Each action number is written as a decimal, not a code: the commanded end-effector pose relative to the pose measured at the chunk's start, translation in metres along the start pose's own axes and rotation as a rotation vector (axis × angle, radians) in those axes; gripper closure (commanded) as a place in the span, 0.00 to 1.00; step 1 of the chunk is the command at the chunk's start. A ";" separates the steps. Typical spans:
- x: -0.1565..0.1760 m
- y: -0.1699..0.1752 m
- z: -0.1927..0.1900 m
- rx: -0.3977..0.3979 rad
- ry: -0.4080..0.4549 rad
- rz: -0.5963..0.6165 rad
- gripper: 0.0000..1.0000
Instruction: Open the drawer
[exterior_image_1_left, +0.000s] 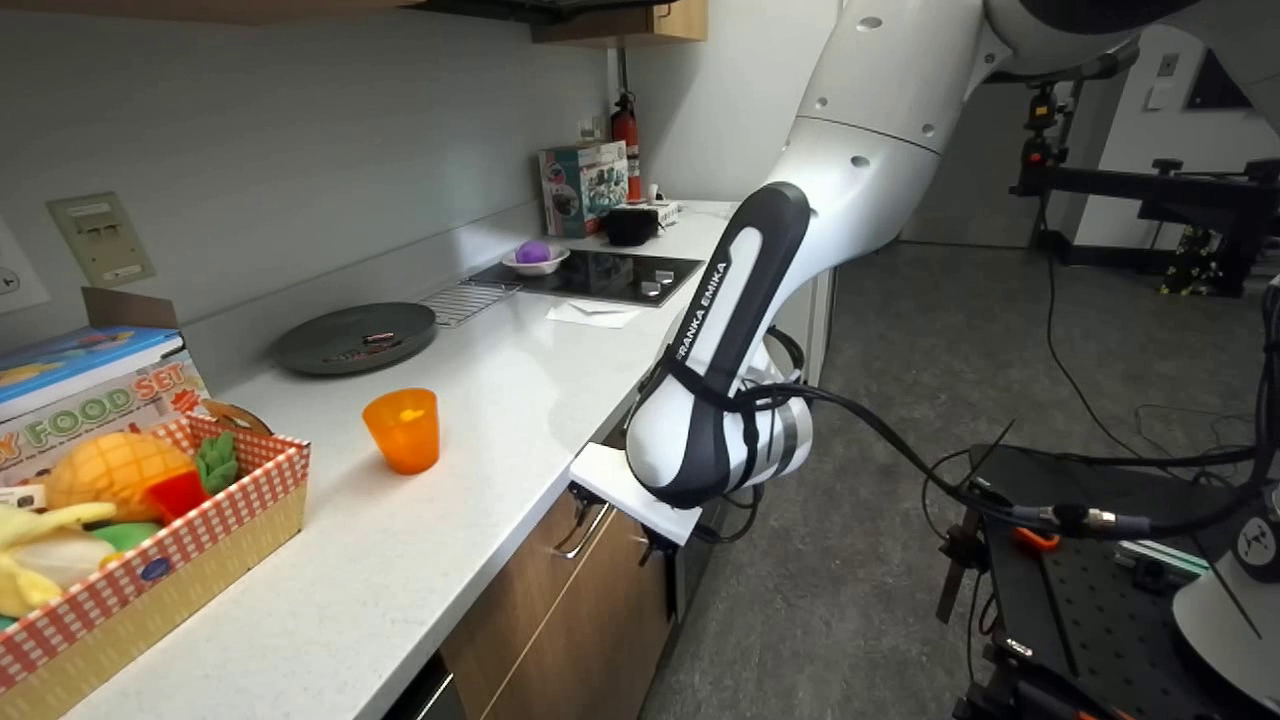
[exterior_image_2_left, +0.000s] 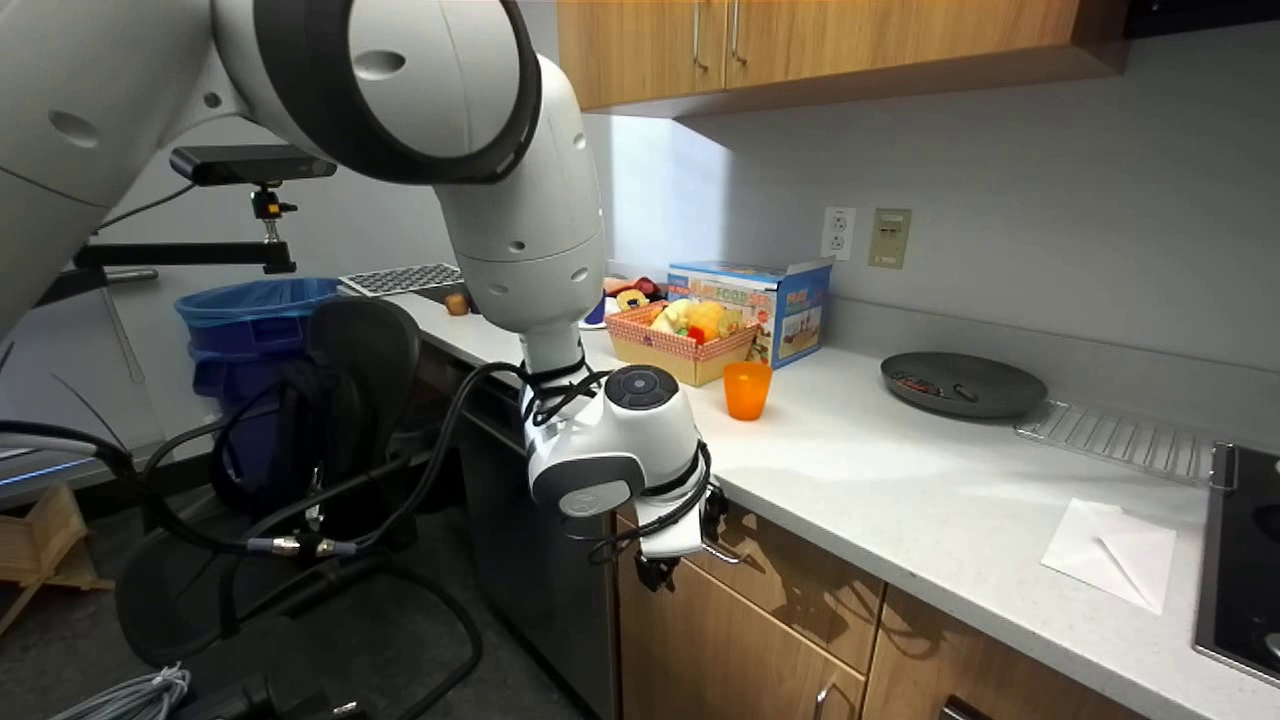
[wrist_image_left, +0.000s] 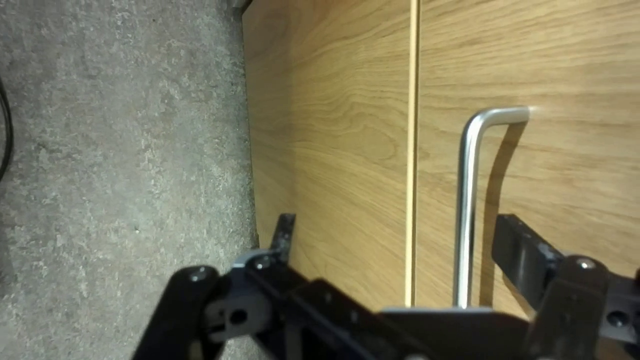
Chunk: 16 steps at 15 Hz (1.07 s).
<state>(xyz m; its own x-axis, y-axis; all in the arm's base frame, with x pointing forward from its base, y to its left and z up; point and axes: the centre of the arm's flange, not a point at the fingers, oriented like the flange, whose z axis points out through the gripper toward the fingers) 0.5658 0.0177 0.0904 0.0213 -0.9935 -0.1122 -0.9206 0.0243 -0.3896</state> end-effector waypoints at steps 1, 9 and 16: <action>0.004 0.003 0.008 0.071 0.001 0.032 0.00; 0.021 0.017 0.015 -0.005 0.054 0.034 0.00; 0.019 0.023 0.007 -0.126 0.097 -0.004 0.00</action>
<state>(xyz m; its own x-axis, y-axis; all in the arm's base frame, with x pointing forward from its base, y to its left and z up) 0.5632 0.0011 0.0768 0.0172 -0.9992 -0.0367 -0.9274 -0.0022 -0.3741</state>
